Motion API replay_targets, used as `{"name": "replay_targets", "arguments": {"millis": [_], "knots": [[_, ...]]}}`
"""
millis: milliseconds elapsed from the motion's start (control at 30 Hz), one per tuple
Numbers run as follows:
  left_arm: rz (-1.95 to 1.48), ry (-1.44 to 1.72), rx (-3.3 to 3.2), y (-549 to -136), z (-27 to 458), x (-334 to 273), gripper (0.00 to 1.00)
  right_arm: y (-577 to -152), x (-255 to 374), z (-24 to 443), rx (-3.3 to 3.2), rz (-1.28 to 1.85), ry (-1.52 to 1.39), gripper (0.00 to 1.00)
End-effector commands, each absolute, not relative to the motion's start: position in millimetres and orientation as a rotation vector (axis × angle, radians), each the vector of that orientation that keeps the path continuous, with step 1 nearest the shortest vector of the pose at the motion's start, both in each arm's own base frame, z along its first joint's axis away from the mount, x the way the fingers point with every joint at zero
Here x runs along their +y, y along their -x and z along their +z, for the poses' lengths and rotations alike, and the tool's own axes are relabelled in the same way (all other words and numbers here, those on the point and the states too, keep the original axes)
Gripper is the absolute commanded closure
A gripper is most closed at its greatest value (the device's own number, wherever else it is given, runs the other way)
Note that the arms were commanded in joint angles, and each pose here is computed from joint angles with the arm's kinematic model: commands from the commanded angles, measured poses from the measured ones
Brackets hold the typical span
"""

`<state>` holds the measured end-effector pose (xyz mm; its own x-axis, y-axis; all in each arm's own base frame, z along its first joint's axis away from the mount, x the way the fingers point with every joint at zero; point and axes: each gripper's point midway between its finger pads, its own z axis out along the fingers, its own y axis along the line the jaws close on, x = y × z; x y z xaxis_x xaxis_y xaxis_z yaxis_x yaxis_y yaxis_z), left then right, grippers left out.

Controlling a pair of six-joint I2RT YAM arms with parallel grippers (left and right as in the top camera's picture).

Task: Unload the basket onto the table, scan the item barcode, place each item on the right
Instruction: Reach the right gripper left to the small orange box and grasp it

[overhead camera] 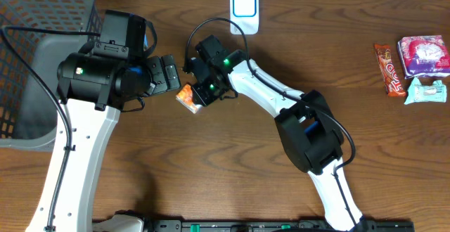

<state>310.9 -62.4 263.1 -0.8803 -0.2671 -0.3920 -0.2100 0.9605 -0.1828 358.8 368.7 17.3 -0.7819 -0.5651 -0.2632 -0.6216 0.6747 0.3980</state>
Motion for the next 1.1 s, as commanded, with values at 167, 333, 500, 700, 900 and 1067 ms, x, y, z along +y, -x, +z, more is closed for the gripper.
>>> {"name": "replay_targets", "arguments": {"millis": [167, 333, 500, 700, 900, 1067], "knots": [[-0.178, 0.336, 2.672, -312, 268, -60, 0.02, -335, 307, -3, 3.082, 0.297, 0.729, 0.88], [-0.179, 0.336, 2.672, -312, 268, -60, 0.02, -344, 251, 27, 3.060, -0.152, 0.582, 0.76], [-0.179, 0.336, 2.672, -312, 268, -60, 0.02, -363, 195, 67, 2.941, -0.497, 0.435, 0.58], [-0.179, 0.336, 2.672, -312, 268, -60, 0.02, -364, 208, 71, 3.016, -0.205, 0.416, 0.50], [-0.178, 0.336, 2.672, -312, 268, -60, 0.02, -345, 255, 69, 3.018, 0.142, 0.734, 0.44], [-0.178, 0.336, 2.672, -312, 268, -60, 0.02, -340, 272, 69, 2.976, 0.145, 0.791, 0.48]]}}
